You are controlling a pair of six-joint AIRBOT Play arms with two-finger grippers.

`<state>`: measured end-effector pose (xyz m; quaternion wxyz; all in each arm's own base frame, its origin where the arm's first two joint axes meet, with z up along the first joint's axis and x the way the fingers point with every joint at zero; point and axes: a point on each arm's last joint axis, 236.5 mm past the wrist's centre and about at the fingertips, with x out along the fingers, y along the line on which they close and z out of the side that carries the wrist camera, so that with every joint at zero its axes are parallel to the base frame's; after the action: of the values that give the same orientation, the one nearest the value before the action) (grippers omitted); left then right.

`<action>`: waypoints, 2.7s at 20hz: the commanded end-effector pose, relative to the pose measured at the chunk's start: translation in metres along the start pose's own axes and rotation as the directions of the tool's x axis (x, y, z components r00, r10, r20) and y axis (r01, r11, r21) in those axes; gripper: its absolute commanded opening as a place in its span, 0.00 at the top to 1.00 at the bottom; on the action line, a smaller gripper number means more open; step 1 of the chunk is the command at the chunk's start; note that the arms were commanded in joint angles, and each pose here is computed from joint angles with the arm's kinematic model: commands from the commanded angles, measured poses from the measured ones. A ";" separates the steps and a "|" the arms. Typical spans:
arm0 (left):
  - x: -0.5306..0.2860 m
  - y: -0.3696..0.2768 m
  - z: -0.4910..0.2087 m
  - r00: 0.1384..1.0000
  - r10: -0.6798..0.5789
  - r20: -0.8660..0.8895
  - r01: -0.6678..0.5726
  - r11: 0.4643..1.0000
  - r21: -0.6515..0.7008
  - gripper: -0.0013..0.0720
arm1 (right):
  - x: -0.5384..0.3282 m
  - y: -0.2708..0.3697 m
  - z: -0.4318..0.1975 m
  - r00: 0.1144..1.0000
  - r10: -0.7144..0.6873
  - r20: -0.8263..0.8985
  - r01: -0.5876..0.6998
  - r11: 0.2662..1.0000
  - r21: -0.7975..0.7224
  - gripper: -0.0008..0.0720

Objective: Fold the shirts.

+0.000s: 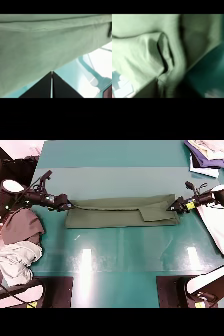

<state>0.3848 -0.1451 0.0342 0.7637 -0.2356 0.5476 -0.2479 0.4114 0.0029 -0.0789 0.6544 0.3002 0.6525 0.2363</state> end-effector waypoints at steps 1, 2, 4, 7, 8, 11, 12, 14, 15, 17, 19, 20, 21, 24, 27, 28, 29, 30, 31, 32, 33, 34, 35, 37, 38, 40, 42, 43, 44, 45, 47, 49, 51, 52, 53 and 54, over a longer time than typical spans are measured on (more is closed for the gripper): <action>0.017 -0.016 -0.004 1.000 0.016 -0.004 -0.016 1.000 0.024 0.95 | 0.005 0.005 0.004 1.000 0.008 0.004 -0.007 0.999 -0.051 0.96; 0.022 -0.021 -0.004 1.000 0.022 0.001 -0.022 0.999 0.033 0.95 | 0.003 0.008 0.002 1.000 0.010 -0.001 -0.010 0.998 -0.061 0.96; 0.031 -0.034 -0.002 1.000 0.021 0.024 -0.022 0.998 0.055 0.95 | -0.008 0.019 0.001 1.000 0.006 0.011 -0.005 0.996 -0.089 0.96; 0.044 -0.054 0.007 0.997 0.012 0.081 -0.018 0.997 0.074 0.95 | -0.036 0.056 0.008 0.995 0.027 0.096 -0.012 0.988 -0.153 0.96; 0.049 -0.061 0.009 0.997 0.004 0.079 -0.012 0.996 0.090 0.95 | -0.046 0.074 0.011 0.990 0.059 0.130 -0.035 0.984 -0.175 0.97; 0.082 -0.085 0.012 1.000 -0.023 0.002 0.023 0.989 0.144 0.95 | -0.072 0.139 0.014 0.962 0.164 0.217 -0.116 0.970 -0.215 0.97; 0.097 -0.094 0.013 0.999 -0.031 -0.025 0.035 0.986 0.162 0.95 | -0.076 0.158 0.011 0.956 0.186 0.227 -0.131 0.963 -0.235 0.97; 0.134 -0.112 0.012 0.996 -0.045 -0.080 0.061 0.977 0.203 0.95 | -0.079 0.199 0.004 0.957 0.197 0.212 -0.126 0.943 -0.307 0.97; 0.152 -0.120 0.009 0.993 -0.051 -0.105 0.073 0.974 0.215 0.95 | -0.080 0.220 0.000 0.960 0.202 0.195 -0.127 0.932 -0.340 0.97; 0.184 -0.134 0.005 0.987 -0.061 -0.146 0.095 0.967 0.236 0.95 | -0.078 0.266 -0.005 0.962 0.209 0.174 -0.120 0.901 -0.418 0.97; 0.209 -0.145 0.004 0.983 -0.071 -0.168 0.109 0.968 0.226 0.95 | -0.071 0.307 -0.013 0.966 0.206 0.158 -0.103 0.862 -0.497 0.97; 0.219 -0.149 0.005 0.982 -0.076 -0.173 0.116 0.966 0.233 0.95 | -0.068 0.326 -0.018 0.966 0.213 0.146 -0.106 0.841 -0.530 0.97; 0.227 -0.149 0.005 0.981 -0.078 -0.180 0.119 0.965 0.232 0.95 | -0.063 0.343 -0.022 0.968 0.212 0.136 -0.102 0.825 -0.556 0.97; 0.239 -0.143 0.005 0.979 -0.072 -0.189 0.110 0.973 0.201 0.95 | -0.044 0.371 -0.030 0.980 0.170 0.104 -0.072 0.788 -0.611 0.97; 0.239 -0.143 0.007 0.981 -0.070 -0.182 0.108 0.971 0.211 0.95 | -0.021 0.380 -0.030 0.990 0.114 0.077 -0.040 0.770 -0.636 0.97; 0.239 -0.143 0.006 0.980 -0.069 -0.185 0.111 0.968 0.223 0.95 | -0.015 0.381 -0.031 0.992 0.107 0.067 -0.040 0.769 -0.638 0.97; 0.237 -0.142 0.006 0.980 -0.068 -0.189 0.110 0.969 0.221 0.95 | -0.008 0.382 -0.032 0.993 0.105 0.055 -0.046 0.768 -0.639 0.97; 0.234 -0.138 0.007 0.978 -0.066 -0.197 0.109 0.970 0.215 0.95 | -0.003 0.382 -0.034 0.994 0.103 0.043 -0.052 0.767 -0.640 0.97; 0.229 -0.134 0.008 0.976 -0.062 -0.210 0.107 0.972 0.209 0.95 | 0.000 0.383 -0.034 0.994 0.102 0.038 -0.054 0.767 -0.640 0.97; 0.222 -0.128 0.008 0.970 -0.057 -0.234 0.106 0.974 0.202 0.95 | 0.000 0.383 -0.032 0.994 0.105 0.044 -0.053 0.768 -0.638 0.97; 0.213 -0.121 0.008 0.963 -0.051 -0.263 0.105 0.975 0.195 0.95 | 0.001 0.383 -0.031 0.993 0.111 0.050 -0.054 0.771 -0.635 0.97; 0.203 -0.112 0.009 0.956 -0.040 -0.292 0.099 0.976 0.193 0.95 | 0.003 0.381 -0.030 0.993 0.109 0.049 -0.053 0.775 -0.630 0.97; 0.191 -0.103 0.014 0.955 -0.014 -0.295 0.078 0.976 0.204 0.95 | 0.006 0.378 -0.030 0.994 0.104 0.042 -0.055 0.781 -0.622 0.97; 0.159 -0.084 0.035 0.967 0.058 -0.247 0.006 0.968 0.251 0.95 | 0.014 0.372 -0.032 0.995 0.096 0.026 -0.061 0.792 -0.608 0.97; 0.137 -0.078 0.049 0.974 0.091 -0.206 -0.032 0.962 0.273 0.95 | 0.018 0.372 -0.033 0.995 0.095 0.021 -0.063 0.792 -0.607 0.97; 0.088 -0.068 0.074 0.982 0.143 -0.119 -0.100 0.945 0.311 0.95 | 0.026 0.378 -0.035 0.994 0.103 0.023 -0.067 0.782 -0.620 0.97; 0.034 -0.056 0.090 0.979 0.196 -0.054 -0.169 0.931 0.322 0.95 | 0.034 0.391 -0.036 0.992 0.123 0.038 -0.070 0.759 -0.648 0.97; 0.009 -0.050 0.094 0.974 0.223 -0.029 -0.203 0.925 0.322 0.95 | 0.039 0.399 -0.037 0.990 0.135 0.045 -0.073 0.751 -0.656 0.97; -0.017 -0.043 0.096 0.968 0.252 -0.007 -0.235 0.913 0.332 0.95 | 0.046 0.406 -0.038 0.988 0.144 0.047 -0.076 0.740 -0.669 0.97; -0.039 -0.037 0.097 0.960 0.278 0.013 -0.267 0.906 0.329 0.95 | 0.055 0.411 -0.040 0.988 0.151 0.043 -0.082 0.729 -0.680 0.96; -0.078 -0.030 0.098 0.947 0.315 0.056 -0.317 0.897 0.310 0.95 | 0.082 0.419 -0.047 0.988 0.152 0.016 -0.099 0.713 -0.694 0.96; -0.108 -0.033 0.099 0.941 0.320 0.107 -0.337 0.894 0.294 0.95 | 0.121 0.427 -0.054 0.988 0.156 -0.011 -0.115 0.673 -0.731 0.96; -0.124 -0.039 0.101 0.937 0.317 0.146 -0.347 0.890 0.295 0.95 | 0.169 0.440 -0.062 0.985 0.173 -0.016 -0.123 0.630 -0.767 0.87; -0.128 -0.043 0.100 0.936 0.313 0.158 -0.348 0.889 0.299 0.95 | 0.193 0.447 -0.069 0.983 0.185 -0.014 -0.125 0.605 -0.786 0.48; -0.130 -0.045 0.100 0.937 0.310 0.163 -0.346 0.889 0.301 0.95 | 0.212 0.456 -0.076 0.979 0.201 -0.012 -0.133 0.599 -0.790 0.22; -0.129 -0.045 0.100 0.937 0.309 0.161 -0.345 0.889 0.301 0.95 | 0.224 0.463 -0.083 0.979 0.201 -0.019 -0.133 0.575 -0.807 0.17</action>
<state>0.4450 -0.0975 0.1722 0.8444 -0.0276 0.4974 -0.1969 0.3845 0.4456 0.1077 0.7098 0.0560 0.4523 0.5371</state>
